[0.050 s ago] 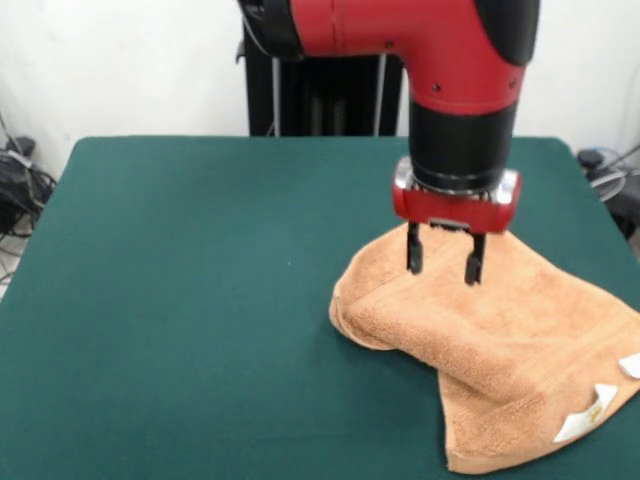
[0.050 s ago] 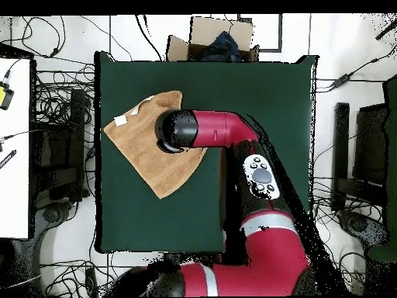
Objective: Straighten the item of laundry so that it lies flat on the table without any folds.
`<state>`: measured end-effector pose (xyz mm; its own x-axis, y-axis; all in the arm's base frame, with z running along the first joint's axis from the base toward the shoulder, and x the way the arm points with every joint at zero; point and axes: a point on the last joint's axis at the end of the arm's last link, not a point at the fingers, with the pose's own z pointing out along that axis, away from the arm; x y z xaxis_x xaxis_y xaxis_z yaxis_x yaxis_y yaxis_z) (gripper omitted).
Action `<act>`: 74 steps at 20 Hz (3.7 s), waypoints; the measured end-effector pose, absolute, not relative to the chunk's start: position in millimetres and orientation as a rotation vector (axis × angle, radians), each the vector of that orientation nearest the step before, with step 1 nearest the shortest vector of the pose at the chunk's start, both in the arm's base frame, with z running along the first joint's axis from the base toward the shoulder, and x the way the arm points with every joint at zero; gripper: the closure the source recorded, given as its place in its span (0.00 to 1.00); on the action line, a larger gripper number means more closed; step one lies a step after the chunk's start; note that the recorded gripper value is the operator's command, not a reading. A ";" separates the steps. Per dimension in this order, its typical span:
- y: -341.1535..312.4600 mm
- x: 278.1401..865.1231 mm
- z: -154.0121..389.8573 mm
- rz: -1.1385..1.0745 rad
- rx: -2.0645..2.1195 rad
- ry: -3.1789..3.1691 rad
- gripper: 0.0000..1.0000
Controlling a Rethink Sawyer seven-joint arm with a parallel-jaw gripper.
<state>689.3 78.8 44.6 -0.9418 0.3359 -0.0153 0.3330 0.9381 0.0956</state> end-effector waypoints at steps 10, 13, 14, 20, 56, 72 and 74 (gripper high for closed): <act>92.9 688.9 -7.6 0.197 0.618 2.936 0.00; 94.2 683.4 -25.8 0.215 0.661 2.933 0.00; 94.7 681.8 -30.7 0.220 0.671 2.933 0.00; 95.8 679.8 -48.8 0.240 0.705 2.897 0.00; 84.8 678.3 -48.2 0.373 1.164 2.717 0.00; 105.0 639.1 -29.3 0.325 1.199 2.827 0.00; 95.2 627.4 -27.0 0.302 1.205 2.891 0.00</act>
<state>627.4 95.2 -27.0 -0.7068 0.7030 0.0782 0.7040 0.6884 0.1743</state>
